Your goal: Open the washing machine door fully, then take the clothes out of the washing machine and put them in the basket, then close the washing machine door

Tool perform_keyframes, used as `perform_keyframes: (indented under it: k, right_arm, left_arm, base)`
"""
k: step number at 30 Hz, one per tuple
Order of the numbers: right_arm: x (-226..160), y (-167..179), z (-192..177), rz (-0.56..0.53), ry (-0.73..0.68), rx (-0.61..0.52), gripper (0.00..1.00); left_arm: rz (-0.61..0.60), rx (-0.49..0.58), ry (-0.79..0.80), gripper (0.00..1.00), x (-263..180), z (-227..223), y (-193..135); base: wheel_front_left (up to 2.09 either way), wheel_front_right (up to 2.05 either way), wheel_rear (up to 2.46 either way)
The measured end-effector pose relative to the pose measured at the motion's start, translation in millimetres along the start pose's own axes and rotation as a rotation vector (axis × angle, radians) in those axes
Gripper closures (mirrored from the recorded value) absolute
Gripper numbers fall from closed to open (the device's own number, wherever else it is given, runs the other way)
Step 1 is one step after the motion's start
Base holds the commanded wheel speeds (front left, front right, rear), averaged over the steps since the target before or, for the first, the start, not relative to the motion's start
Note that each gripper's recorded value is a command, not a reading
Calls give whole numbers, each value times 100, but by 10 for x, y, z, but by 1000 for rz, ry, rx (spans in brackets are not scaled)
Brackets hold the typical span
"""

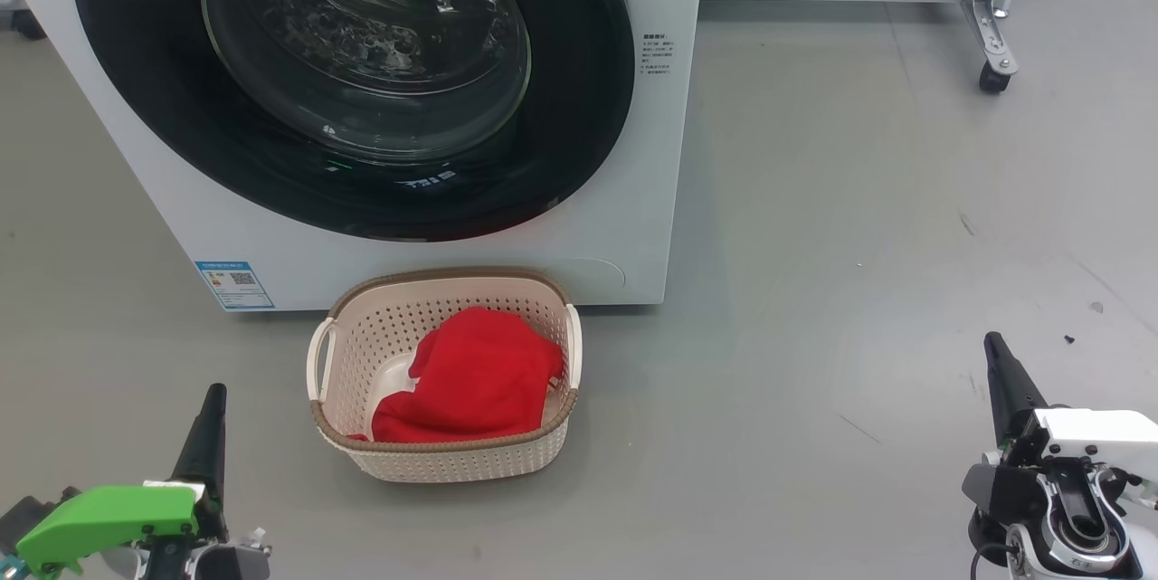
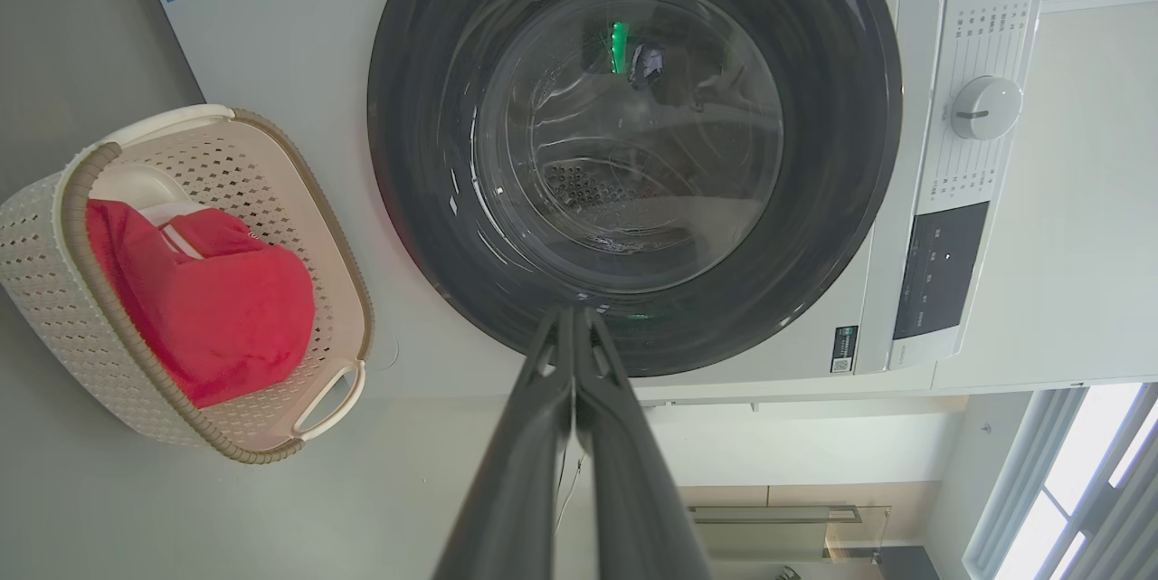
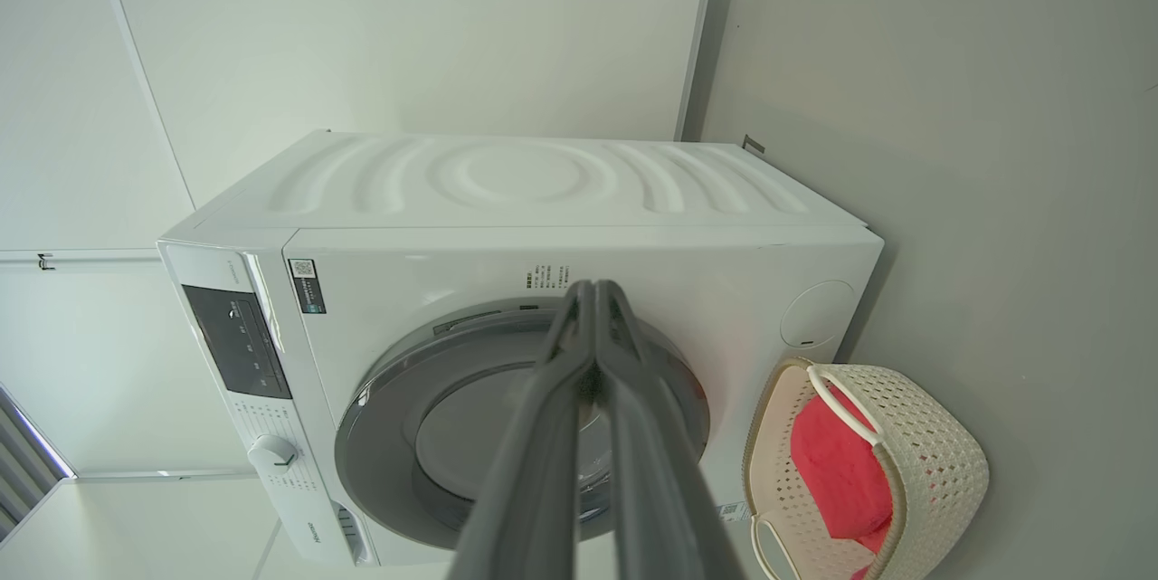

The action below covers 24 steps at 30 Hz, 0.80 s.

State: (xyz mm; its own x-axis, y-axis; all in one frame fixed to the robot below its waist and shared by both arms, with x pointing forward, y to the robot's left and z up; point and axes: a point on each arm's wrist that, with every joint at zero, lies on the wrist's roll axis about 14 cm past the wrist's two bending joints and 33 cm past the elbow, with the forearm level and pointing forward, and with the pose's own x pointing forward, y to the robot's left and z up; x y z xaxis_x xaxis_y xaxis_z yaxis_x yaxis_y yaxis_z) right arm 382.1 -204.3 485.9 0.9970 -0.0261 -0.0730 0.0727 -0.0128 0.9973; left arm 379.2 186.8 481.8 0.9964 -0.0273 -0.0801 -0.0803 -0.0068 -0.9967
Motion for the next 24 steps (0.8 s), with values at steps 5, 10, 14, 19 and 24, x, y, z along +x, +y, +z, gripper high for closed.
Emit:
perform_keyframes:
  k: [5,10,14,19,24]
  right_arm:
    - [0,4,1,1,0,0,100]
    - [1,5,1,2,0,0,100]
    - [1,5,1,2,0,0,100]
    - [1,6,0,2,1,0,100]
    - [1,7,0,2,1,0,100]
  left_arm:
    - [0,0,0,100,0,0,0]
    - [0,0,0,100,0,1,0]
    - [0,0,0,100,0,0,0]
    - [0,0,-1,100,0,1,0]
    - [0,0,-1,100,0,2,0]
  base:
    - [0,0,0]
    - [0,0,0]
    - [0,0,0]
    - [0,0,0]
    - [0,0,0]
